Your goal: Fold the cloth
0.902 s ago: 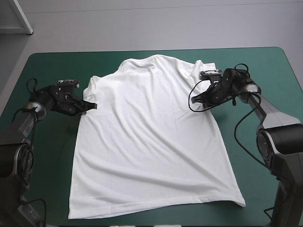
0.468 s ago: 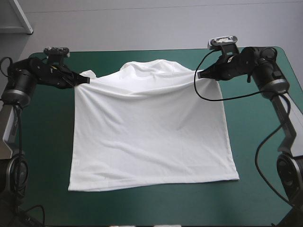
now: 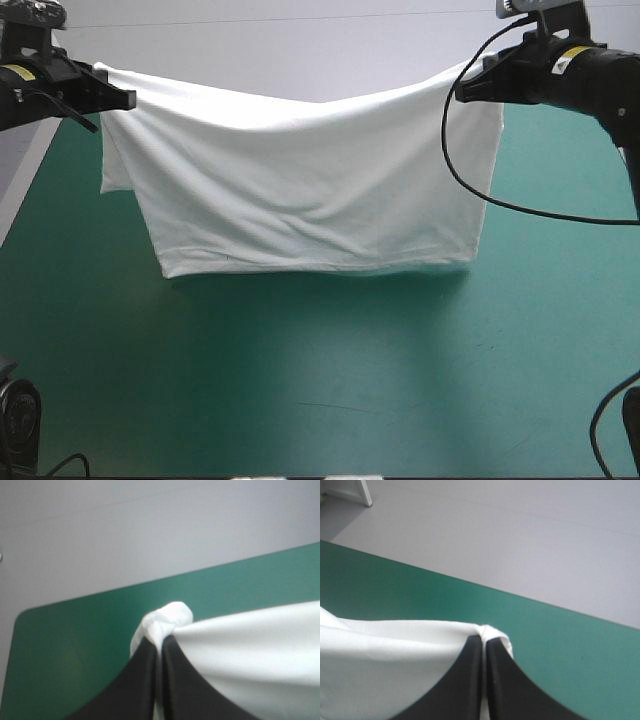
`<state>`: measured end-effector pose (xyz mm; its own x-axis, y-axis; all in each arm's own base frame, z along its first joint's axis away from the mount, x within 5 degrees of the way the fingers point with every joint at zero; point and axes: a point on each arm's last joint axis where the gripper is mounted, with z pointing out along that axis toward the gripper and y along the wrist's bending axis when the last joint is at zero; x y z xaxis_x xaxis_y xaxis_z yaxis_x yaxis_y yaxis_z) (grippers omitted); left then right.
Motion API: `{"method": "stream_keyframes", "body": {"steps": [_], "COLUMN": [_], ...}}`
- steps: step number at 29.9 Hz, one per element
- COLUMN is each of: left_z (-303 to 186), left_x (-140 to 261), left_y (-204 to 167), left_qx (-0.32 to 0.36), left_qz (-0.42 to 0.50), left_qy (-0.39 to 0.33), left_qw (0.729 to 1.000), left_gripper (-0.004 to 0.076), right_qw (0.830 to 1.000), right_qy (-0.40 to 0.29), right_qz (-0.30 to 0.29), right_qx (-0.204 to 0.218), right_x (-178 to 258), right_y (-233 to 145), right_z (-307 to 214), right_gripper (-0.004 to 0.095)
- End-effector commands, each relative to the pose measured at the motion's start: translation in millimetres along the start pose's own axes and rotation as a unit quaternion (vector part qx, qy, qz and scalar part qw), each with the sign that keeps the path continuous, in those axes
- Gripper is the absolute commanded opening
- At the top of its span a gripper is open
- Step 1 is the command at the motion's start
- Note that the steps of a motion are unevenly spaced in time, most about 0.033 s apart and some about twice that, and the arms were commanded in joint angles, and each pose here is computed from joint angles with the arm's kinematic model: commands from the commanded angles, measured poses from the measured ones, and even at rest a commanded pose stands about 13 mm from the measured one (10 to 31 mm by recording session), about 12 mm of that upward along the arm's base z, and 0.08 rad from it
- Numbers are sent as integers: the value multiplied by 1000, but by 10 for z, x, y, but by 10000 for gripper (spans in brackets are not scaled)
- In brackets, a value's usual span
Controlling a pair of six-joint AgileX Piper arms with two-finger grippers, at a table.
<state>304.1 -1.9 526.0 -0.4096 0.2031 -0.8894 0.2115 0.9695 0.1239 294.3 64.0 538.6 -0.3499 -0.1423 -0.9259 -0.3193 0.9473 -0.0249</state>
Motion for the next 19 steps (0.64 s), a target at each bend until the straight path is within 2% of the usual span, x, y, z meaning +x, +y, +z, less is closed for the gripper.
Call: {"method": "stream_keyframes", "body": {"steps": [1, 5, 9, 19], "left_z": [-448, -497, -318, 418], "left_x": [-269, -316, -323, -385], "left_y": [-38, -41, -1, 134], "left_qx": [-15, -16, -18, -13], "left_qz": [7, 7, 3, -16], "left_qy": [-98, -115, -116, -147], "left_qw": [995, 993, 993, 989], "left_gripper": [19, 19, 19, 19], "right_qw": [994, 989, 986, 975], "right_qy": [-106, -144, -165, -217], "right_qz": [-13, -15, -19, -14], "right_qx": [11, 16, 21, 39], "right_x": [-292, -386, -425, -481], "right_y": [33, 32, 5, -143], "right_z": [-498, -577, -447, 380], "right_gripper": [-17, -17, -17, -17]}}
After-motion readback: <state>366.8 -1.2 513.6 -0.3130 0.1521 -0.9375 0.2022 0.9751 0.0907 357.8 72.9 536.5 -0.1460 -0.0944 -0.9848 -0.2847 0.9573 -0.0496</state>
